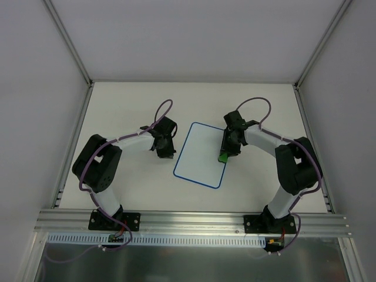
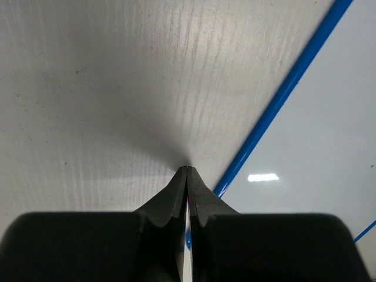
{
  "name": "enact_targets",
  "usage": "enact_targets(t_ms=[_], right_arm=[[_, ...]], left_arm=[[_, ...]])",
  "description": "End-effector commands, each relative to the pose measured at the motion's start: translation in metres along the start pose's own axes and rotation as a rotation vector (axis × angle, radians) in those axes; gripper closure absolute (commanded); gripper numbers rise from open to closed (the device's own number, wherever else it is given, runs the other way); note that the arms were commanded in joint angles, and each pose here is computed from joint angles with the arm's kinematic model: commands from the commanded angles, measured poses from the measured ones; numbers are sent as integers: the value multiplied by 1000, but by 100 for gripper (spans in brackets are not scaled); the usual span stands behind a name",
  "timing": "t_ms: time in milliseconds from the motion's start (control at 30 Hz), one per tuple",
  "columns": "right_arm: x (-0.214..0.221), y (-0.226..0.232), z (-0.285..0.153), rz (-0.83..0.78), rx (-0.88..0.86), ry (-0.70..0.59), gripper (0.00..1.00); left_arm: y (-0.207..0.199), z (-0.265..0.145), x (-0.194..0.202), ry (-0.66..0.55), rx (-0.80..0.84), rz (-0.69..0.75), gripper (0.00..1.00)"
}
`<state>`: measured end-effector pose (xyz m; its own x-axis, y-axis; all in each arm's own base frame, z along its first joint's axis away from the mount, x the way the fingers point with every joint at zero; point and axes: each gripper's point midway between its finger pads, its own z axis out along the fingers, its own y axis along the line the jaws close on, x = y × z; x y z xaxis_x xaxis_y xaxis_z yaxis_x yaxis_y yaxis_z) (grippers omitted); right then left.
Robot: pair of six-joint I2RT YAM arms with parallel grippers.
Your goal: Erase the whiteboard
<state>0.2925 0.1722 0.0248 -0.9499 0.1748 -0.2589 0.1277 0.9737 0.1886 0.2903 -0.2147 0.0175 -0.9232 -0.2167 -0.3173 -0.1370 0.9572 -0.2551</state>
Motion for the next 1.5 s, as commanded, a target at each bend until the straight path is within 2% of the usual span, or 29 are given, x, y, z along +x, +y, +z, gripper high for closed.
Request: enact_targets(t_ms=[0, 133, 400, 500, 600, 633, 700, 900, 967, 1067, 1167, 1200, 1233, 1467], right_arm=[[23, -43, 13, -8, 166, 78, 100], [18, -25, 12, -37, 128, 70, 100], [-3, 44, 14, -119, 12, 44, 100], [-6, 47, 21, -101, 18, 50, 100], [-11, 46, 23, -101, 28, 39, 100], [-13, 45, 23, -100, 30, 38, 100], [-15, 42, 26, -98, 33, 42, 100], [-28, 43, 21, -107, 14, 24, 100], [-44, 39, 9, -90, 5, -23, 100], [-74, 23, -13, -47, -1, -101, 99], [-106, -3, -35, 17, 7, -172, 100], [-113, -11, -39, 36, 7, -182, 100], [-126, -27, -45, 74, 16, -199, 100], [-171, -113, -51, 219, 127, -248, 93]], left_arm=[[6, -4, 3, 6, -17, -16, 100], [3, -5, 3, 12, -5, -16, 100], [-14, -9, 4, 30, 55, 25, 100], [-21, -11, 4, 31, 72, 52, 100], [-24, -12, 3, 24, 79, 78, 90], [-26, -13, 3, 20, 81, 89, 83], [-28, -12, -1, 13, 84, 104, 78], [-33, -9, 0, 22, 91, 122, 73], [-32, -12, -4, 2, 84, 124, 72], [-32, -22, -10, -33, 92, 140, 65], [-30, -34, -23, -97, 83, 150, 53], [-29, -38, -27, -117, 81, 153, 48], [-28, -41, -30, -127, 80, 156, 36], [-21, -80, -57, -240, 101, 154, 1]])
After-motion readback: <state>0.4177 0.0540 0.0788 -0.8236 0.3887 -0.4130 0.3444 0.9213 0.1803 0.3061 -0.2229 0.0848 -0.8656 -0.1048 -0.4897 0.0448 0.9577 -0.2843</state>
